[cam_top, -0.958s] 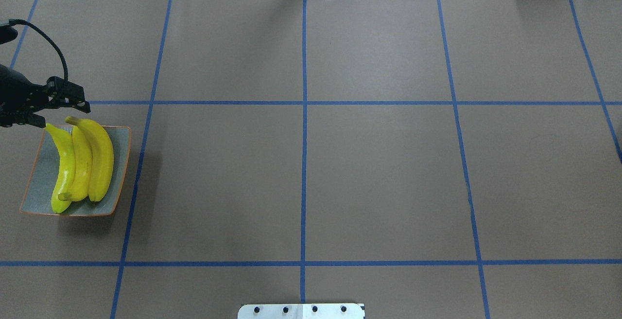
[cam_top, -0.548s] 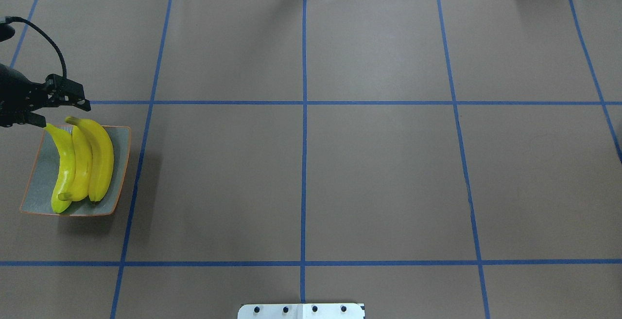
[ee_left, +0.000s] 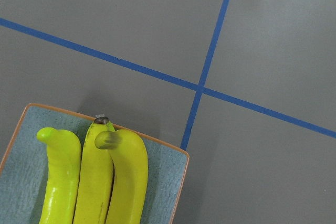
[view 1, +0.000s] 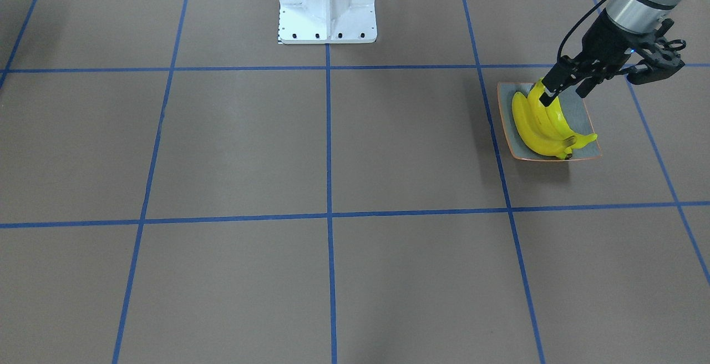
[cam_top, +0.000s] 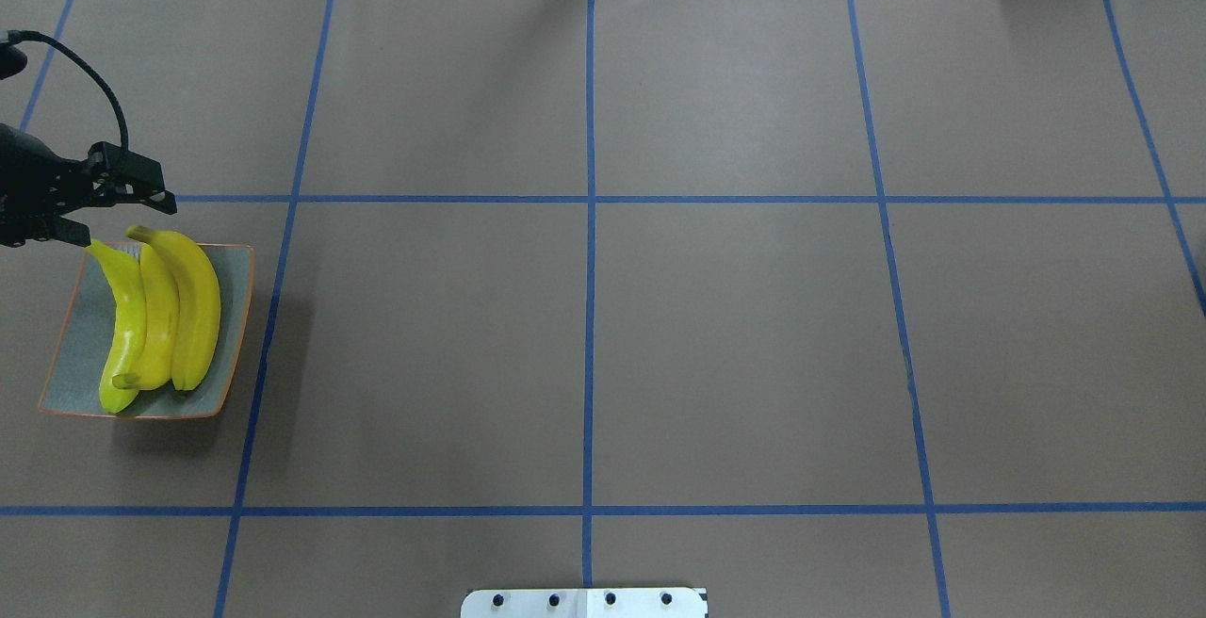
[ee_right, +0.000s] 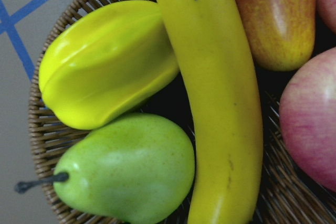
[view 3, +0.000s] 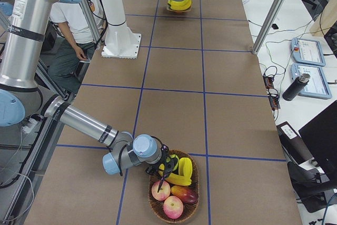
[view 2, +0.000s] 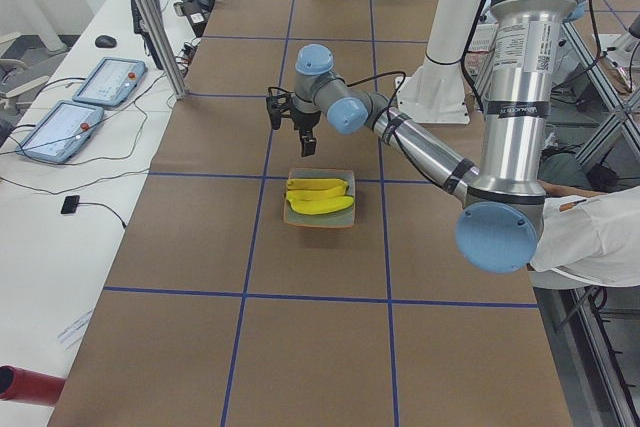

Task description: Transfer all bananas from basket to plate

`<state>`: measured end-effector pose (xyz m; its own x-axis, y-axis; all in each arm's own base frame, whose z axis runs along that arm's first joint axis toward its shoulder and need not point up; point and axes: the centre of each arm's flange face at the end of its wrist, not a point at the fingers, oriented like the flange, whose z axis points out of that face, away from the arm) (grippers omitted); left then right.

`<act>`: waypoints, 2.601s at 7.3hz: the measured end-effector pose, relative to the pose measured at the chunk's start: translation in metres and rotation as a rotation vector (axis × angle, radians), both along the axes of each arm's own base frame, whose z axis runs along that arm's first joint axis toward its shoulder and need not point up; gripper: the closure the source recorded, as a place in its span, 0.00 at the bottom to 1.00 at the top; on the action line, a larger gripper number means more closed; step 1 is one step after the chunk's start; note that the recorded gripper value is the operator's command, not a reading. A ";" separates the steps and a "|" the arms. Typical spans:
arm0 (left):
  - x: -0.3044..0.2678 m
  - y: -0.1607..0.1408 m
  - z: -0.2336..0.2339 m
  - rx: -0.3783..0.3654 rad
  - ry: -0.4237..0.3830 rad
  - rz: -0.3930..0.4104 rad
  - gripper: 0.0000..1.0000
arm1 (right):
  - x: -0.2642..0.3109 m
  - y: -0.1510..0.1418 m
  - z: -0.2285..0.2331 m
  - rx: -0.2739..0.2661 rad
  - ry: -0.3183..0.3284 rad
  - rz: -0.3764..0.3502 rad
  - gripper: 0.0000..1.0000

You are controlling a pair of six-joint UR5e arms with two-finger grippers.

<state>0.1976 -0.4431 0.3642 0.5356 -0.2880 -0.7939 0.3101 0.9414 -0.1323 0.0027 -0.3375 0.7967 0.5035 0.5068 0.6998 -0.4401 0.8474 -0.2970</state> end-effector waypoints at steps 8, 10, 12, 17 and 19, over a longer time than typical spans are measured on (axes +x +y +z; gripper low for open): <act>0.004 -0.006 -0.026 -0.021 0.048 -0.045 0.00 | 0.000 0.004 -0.003 0.040 -0.036 -0.054 1.00; 0.005 -0.006 -0.029 -0.025 0.055 -0.046 0.00 | 0.004 0.005 -0.007 0.055 -0.065 -0.064 1.00; 0.006 -0.007 -0.033 -0.027 0.063 -0.050 0.00 | 0.015 0.006 -0.004 0.081 -0.056 -0.078 1.00; 0.012 -0.009 -0.057 -0.070 0.122 -0.066 0.00 | 0.063 -0.016 -0.053 0.168 -0.005 -0.094 1.00; 0.023 -0.020 -0.085 -0.080 0.165 -0.090 0.00 | 0.071 -0.022 -0.081 0.226 0.008 -0.101 1.00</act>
<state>0.2202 -0.4626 0.2790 0.3689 -0.3944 -0.8416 0.3605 0.8953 -0.2616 0.0741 -0.3597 0.7160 0.5496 0.2849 0.7853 -0.3514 0.9317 -0.0921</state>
